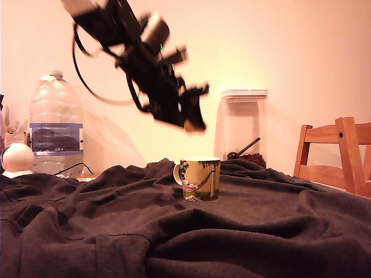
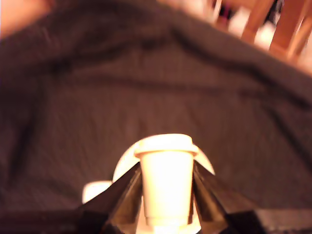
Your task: Pick up the coffee capsules from the table one by one and drop them inside the nearest coffee cup
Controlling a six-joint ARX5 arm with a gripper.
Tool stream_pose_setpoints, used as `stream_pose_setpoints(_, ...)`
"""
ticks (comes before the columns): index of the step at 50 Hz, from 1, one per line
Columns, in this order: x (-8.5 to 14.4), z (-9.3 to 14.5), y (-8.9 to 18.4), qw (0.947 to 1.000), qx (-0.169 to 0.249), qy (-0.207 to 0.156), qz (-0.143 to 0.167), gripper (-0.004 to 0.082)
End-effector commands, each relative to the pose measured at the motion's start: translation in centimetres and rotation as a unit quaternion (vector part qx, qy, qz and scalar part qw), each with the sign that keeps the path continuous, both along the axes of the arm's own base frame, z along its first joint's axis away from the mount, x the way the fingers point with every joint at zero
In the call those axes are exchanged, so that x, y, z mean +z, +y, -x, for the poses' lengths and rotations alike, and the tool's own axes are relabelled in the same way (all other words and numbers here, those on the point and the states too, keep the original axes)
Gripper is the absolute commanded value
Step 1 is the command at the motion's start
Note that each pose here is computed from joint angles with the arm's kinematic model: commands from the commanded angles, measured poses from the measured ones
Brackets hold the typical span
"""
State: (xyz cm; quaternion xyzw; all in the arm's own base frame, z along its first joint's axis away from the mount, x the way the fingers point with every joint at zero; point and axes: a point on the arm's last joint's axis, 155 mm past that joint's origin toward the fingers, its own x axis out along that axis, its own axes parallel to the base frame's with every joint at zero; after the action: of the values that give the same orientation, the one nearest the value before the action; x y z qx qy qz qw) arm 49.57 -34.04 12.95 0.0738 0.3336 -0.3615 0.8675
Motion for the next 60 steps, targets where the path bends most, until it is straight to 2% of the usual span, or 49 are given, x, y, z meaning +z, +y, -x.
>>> stream_pose_setpoints(1,-1.2,-0.5,-0.2,0.9999,0.000,0.010,-0.003,0.0214)
stream_pose_setpoints(12,-3.3,-0.3,-0.1,0.9984,-0.003,0.052,-0.021,0.0214)
stream_pose_setpoints(36,-4.0,0.0,0.1,0.9976,-0.003,0.063,-0.028,0.0227)
stream_pose_setpoints(39,-4.0,0.0,0.1,0.9976,-0.003,0.063,-0.028,0.0289)
stream_pose_setpoints(45,-4.0,0.0,0.1,0.9976,-0.003,0.063,-0.028,0.0521)
stream_pose_setpoints(47,-4.0,0.0,0.1,0.9976,-0.002,0.063,-0.028,0.0575)
stream_pose_setpoints(49,-4.0,0.0,0.2,0.9976,-0.002,0.063,-0.028,0.0593)
stream_pose_setpoints(60,-3.9,-0.1,0.2,0.9977,-0.001,0.061,-0.028,0.0579)
